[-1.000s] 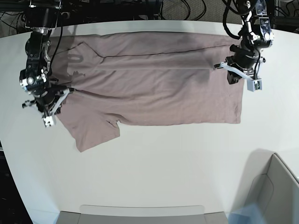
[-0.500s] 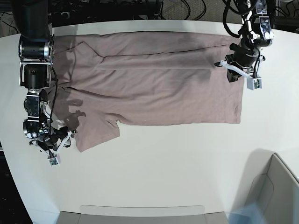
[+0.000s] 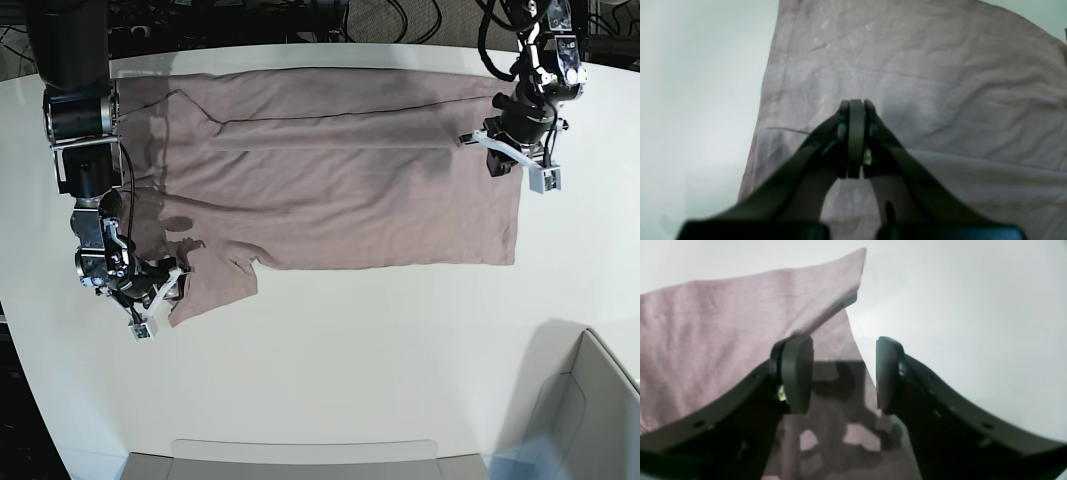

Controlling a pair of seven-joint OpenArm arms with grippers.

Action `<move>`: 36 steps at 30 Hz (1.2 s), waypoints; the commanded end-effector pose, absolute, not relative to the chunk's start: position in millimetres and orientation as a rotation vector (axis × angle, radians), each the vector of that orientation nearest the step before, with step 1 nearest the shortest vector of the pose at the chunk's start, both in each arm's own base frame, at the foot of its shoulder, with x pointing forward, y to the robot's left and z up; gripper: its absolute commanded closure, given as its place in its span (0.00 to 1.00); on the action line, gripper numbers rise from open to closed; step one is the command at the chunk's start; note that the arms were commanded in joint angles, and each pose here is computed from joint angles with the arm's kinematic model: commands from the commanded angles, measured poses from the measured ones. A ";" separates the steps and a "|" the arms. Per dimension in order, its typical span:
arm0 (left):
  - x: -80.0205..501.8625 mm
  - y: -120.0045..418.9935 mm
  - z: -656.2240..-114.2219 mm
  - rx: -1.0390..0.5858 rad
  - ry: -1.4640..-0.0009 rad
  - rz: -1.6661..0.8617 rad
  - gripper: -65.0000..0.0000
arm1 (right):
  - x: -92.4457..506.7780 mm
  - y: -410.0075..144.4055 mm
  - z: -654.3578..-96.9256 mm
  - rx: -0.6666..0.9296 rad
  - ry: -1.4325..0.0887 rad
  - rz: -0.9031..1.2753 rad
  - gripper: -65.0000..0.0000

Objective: Fold the T-shirt properly
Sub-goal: 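Reach both grippers to the hem corners and grasp the hem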

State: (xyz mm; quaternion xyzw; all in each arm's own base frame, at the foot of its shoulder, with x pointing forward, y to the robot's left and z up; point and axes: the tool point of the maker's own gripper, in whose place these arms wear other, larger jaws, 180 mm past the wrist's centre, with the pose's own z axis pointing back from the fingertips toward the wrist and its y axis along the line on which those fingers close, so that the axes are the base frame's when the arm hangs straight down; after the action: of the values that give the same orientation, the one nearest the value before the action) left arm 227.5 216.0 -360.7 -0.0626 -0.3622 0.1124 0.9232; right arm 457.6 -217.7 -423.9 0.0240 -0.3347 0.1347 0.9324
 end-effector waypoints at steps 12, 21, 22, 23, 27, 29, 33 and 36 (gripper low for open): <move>302.5 238.4 -347.7 -0.135 -0.850 0.286 0.84 | 436.6 -219.5 -443.6 0.041 -0.601 0.295 0.78; 382.4 264.6 -381.1 -0.043 -0.759 0.150 0.75 | 433.5 -231.9 -443.9 0.022 -0.594 0.288 0.77; 385.4 270.3 -387.0 -0.030 -0.747 0.154 0.75 | 433.5 -231.9 -443.9 0.022 -0.594 0.288 0.75; 387.3 277.1 -393.2 -0.016 -0.733 0.162 0.75 | 433.5 -231.9 -443.9 0.022 -0.594 0.288 0.74; 383.6 289.5 -414.3 0.019 -0.681 0.153 0.75 | 433.0 -239.2 -442.6 0.010 -0.594 0.285 0.69; 380.7 285.1 -419.1 0.022 -0.661 0.126 0.75 | 432.9 -242.0 -442.0 0.006 -0.595 0.283 0.69; 366.0 278.3 -444.3 0.031 -0.584 0.087 0.74 | 434.6 -242.7 -440.2 0.004 -0.601 0.283 0.69; 364.4 259.3 -449.2 -0.028 -0.582 -0.011 0.78 | 437.0 -240.4 -437.4 0.006 -0.611 0.288 0.70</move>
State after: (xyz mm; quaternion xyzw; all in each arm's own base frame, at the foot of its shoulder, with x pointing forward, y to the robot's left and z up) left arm 375.5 263.5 -440.5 -0.0050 -0.3194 0.0002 0.9476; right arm 450.8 -226.0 -426.2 0.0295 -0.3463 0.1325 0.9283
